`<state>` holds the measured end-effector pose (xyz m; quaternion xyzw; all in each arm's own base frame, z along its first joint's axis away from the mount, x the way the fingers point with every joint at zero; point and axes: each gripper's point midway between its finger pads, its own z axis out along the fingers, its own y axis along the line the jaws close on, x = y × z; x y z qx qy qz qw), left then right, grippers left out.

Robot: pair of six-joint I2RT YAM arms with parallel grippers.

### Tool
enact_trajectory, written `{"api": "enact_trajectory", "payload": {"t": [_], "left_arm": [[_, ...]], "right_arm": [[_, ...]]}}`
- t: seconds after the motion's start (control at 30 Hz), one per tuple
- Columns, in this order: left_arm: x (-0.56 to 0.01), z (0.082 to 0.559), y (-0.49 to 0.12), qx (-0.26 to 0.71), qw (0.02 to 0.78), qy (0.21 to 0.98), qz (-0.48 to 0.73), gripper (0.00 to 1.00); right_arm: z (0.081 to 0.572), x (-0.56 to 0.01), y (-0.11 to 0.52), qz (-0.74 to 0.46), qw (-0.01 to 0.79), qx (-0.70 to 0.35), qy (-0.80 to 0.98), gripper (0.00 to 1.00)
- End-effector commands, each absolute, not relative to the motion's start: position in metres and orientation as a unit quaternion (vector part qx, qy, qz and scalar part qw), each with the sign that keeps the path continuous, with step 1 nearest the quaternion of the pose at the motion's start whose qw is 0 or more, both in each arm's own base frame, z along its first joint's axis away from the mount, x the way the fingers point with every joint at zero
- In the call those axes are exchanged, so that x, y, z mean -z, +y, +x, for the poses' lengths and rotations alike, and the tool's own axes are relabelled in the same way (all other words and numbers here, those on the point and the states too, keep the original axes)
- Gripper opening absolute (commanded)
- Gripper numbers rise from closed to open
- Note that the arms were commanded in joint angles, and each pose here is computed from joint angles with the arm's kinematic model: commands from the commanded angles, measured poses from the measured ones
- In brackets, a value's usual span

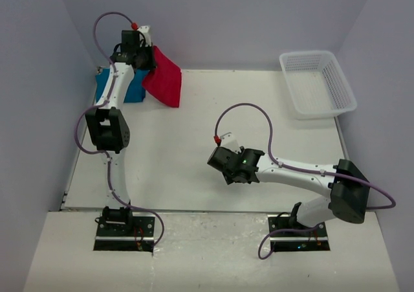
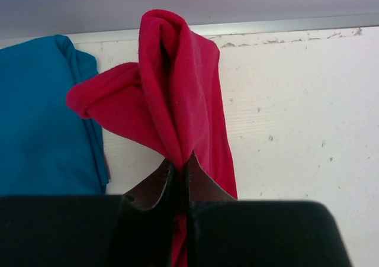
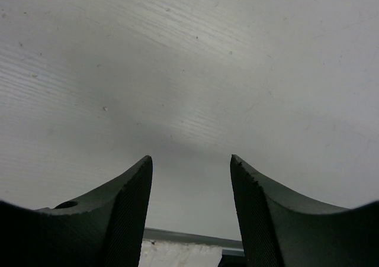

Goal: Fold and stack the t-shirts
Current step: Put the neatly folded tshirt into the corner of the board with the left arm

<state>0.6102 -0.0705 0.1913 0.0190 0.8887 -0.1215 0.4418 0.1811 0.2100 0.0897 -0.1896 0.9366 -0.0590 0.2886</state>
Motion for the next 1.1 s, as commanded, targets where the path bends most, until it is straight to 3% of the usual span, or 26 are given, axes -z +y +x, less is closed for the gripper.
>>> {"api": "enact_trajectory", "payload": {"t": [0.0, 0.6, 1.07], "left_arm": [[-0.222, 0.623, -0.058, 0.103, 0.482, 0.87, 0.03, 0.0], [-0.241, 0.646, -0.04, 0.1, 0.531, 0.84, 0.054, 0.0], [-0.262, 0.647, 0.011, 0.093, 0.554, 0.826, 0.049, 0.0]], "right_arm": [[0.187, -0.086, 0.207, -0.166, 0.291, 0.066, 0.94, 0.56], [0.187, -0.074, 0.198, -0.162, 0.271, 0.063, 0.947, 0.56], [0.189, -0.072, 0.202, -0.175, 0.264, 0.064, 0.946, 0.56]]}}
